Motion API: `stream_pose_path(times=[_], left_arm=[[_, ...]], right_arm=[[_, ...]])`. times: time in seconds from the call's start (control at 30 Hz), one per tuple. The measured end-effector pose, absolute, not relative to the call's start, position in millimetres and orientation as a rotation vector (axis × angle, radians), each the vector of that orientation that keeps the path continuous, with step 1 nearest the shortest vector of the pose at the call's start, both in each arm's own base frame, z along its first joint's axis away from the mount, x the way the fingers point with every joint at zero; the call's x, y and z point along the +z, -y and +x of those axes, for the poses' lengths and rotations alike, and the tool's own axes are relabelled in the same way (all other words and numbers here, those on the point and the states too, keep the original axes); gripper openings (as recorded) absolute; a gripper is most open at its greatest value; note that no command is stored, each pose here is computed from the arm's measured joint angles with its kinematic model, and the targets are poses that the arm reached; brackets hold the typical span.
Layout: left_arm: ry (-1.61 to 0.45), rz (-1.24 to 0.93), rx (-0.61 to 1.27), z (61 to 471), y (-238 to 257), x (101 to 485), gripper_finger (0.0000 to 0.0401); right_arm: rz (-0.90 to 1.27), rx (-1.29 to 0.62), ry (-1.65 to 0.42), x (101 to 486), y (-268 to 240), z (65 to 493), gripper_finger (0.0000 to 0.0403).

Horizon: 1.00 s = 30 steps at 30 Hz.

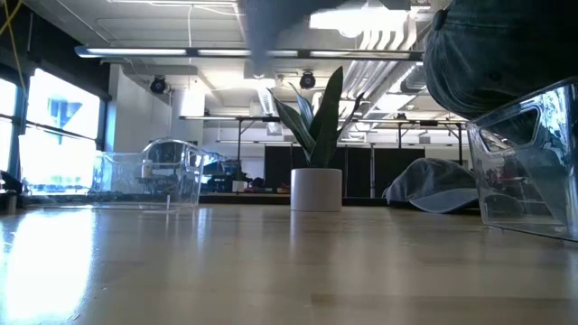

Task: Pick & Place hat
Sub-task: Put the left gray cap into the left transparent bin

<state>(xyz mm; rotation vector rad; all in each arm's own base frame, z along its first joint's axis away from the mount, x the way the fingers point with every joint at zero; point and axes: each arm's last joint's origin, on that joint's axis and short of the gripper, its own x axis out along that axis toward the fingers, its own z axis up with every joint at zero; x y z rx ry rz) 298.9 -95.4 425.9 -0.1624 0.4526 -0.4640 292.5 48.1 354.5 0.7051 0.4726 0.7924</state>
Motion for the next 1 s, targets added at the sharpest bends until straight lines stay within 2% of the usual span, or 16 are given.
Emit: stream_pose_path(times=[0.07, 0.13, 0.2, 0.3, 0.33, 0.5, 0.77, 0.87, 1.0], left_arm=[[-0.465, -0.167, -0.445, 298.5, 94.8, 424.9, 0.0028], [-0.486, -0.171, -0.425, 297.9, 94.1, 423.0, 0.0028], [-0.495, -0.18, -0.399, 298.0, 93.5, 422.1, 0.0028], [-0.516, -0.189, -0.358, 297.3, 92.3, 420.2, 0.0028], [-0.53, -0.19, -0.338, 296.9, 91.7, 418.8, 0.0028], [-0.587, -0.201, -0.262, 294.7, 89.1, 413.5, 0.0028], [-0.733, -0.188, -0.179, 288.8, 86.0, 400.0, 0.0031], [-0.789, -0.177, -0.181, 287.8, 85.9, 394.3, 0.0055], [-0.842, -0.167, -0.171, 283.7, 84.7, 391.1, 0.0128]], right_arm=[[0.672, 0.79, -0.451, 354.5, -42.1, 293.2, 0.0148], [0.634, 0.791, -0.43, 354.8, -40.4, 293.4, 0.0151], [0.59, 0.767, -0.401, 355.1, -43.1, 293.4, 0.0116], [0.535, 0.674, -0.377, 352.8, -46.5, 294.5, 0.0024], [0.522, 0.65, -0.382, 351.1, -47.1, 294.5, 0.0016], [0.519, 0.563, -0.377, 349.6, -46.4, 295.6, 0.0005], [0.517, 0.528, -0.349, 351.4, -45.7, 296.6, 0.0002], [0.52, 0.522, -0.348, 351.3, -45.4, 296.7, 0.0001], [0.52, 0.523, -0.335, 353.3, -45.3, 296.0, 0.0001]])
